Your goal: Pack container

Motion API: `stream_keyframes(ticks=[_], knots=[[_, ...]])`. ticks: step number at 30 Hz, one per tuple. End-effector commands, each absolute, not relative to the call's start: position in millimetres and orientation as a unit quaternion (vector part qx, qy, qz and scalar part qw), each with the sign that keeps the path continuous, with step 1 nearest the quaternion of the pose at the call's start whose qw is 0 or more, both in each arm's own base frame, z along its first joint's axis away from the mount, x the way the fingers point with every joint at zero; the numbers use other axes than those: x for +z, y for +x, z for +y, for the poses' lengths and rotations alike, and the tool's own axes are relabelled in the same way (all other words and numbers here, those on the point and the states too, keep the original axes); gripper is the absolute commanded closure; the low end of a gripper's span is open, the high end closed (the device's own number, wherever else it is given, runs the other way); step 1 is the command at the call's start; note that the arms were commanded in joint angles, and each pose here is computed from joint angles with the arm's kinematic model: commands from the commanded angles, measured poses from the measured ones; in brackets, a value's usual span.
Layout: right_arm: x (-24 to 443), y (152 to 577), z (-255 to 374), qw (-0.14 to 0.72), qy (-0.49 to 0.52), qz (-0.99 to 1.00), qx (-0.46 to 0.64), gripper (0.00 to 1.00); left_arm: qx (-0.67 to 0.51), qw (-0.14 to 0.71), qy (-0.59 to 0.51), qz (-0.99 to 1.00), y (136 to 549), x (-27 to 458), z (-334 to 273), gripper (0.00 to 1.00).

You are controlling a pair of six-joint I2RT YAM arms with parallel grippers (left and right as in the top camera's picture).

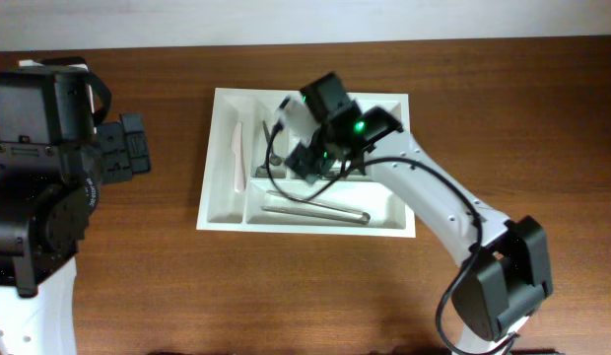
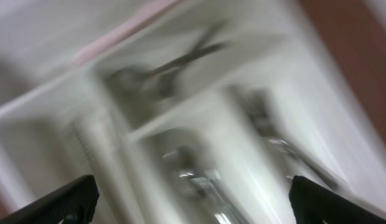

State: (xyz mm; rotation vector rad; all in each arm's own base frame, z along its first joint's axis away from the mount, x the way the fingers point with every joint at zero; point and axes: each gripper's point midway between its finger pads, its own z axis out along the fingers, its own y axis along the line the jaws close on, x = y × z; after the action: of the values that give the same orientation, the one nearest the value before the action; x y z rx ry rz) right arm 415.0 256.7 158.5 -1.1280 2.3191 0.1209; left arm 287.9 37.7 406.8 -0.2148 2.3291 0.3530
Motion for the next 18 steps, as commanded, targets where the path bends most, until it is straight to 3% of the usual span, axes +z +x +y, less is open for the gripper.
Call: stream_keyframes(ticks=[1, 7, 10, 18], knots=[[224, 460, 186, 0.354, -0.176, 0.918, -0.018, 0.01, 0.145, 0.384, -0.087, 0.908, 286, 411, 41, 0.01], [246, 487, 126, 0.379, -0.08, 0.922, -0.03, 0.01, 0.145, 0.384, -0.087, 0.908, 286, 411, 41, 0.01], [246, 495, 93, 0.378, 0.029, 0.925, -0.006, 0.01, 0.145, 0.384, -0.087, 0.908, 286, 411, 41, 0.01], [245, 499, 65, 0.378, 0.062, 0.924, -0.014, 0.01, 0.145, 0.384, -0.087, 0.908, 286, 411, 41, 0.01]])
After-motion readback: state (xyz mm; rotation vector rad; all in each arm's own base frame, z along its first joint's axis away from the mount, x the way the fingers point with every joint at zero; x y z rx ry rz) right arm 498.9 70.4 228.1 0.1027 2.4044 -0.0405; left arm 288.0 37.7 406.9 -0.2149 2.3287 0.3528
